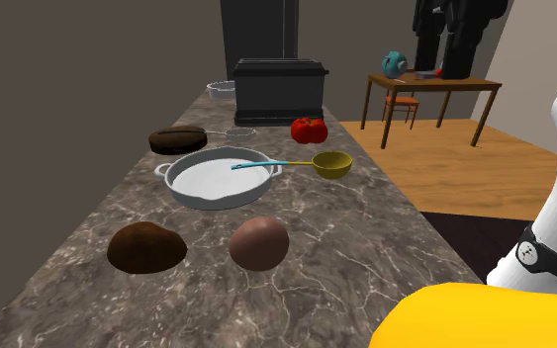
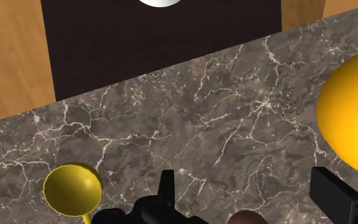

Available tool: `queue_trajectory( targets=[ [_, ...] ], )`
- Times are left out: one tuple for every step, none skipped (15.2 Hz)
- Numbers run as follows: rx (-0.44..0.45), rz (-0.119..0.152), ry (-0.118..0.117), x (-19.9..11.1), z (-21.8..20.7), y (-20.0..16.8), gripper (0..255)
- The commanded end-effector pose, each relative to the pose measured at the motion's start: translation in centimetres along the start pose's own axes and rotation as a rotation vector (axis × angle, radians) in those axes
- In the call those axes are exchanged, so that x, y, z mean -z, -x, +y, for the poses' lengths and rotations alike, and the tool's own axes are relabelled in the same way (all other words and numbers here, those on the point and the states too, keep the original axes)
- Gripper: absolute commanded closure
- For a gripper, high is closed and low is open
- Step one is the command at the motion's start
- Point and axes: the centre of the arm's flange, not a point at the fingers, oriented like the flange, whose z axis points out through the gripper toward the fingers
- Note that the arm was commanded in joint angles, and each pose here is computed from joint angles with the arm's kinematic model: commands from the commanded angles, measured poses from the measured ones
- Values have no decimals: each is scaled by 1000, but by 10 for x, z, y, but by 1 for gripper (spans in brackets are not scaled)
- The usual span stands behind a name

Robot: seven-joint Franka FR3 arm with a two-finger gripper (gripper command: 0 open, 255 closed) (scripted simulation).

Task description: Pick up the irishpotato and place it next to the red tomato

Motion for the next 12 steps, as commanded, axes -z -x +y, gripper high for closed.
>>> queue_trajectory(
  targets=[
    [0, 0, 0, 0, 0, 0, 0],
    [4, 12, -1, -8, -3, -8, 0],
    [7, 25, -2, -15, -5, -17, 0],
    [11, 37, -3, -23, -8, -25, 0],
    [14, 50, -4, -30, -11, -34, 0],
    [18, 62, -4, -38, -13, -43, 0],
    [21, 75, -5, -45, -16, -52, 0],
    [25, 87, -6, -52, -19, -61, 0],
    [29, 100, -7, -59, -22, -70, 0],
    [32, 112, -8, -66, -25, -79, 0],
    [36, 125, -9, -72, -28, -88, 0],
    [39, 137, -10, -79, -31, -97, 0]
  ],
)
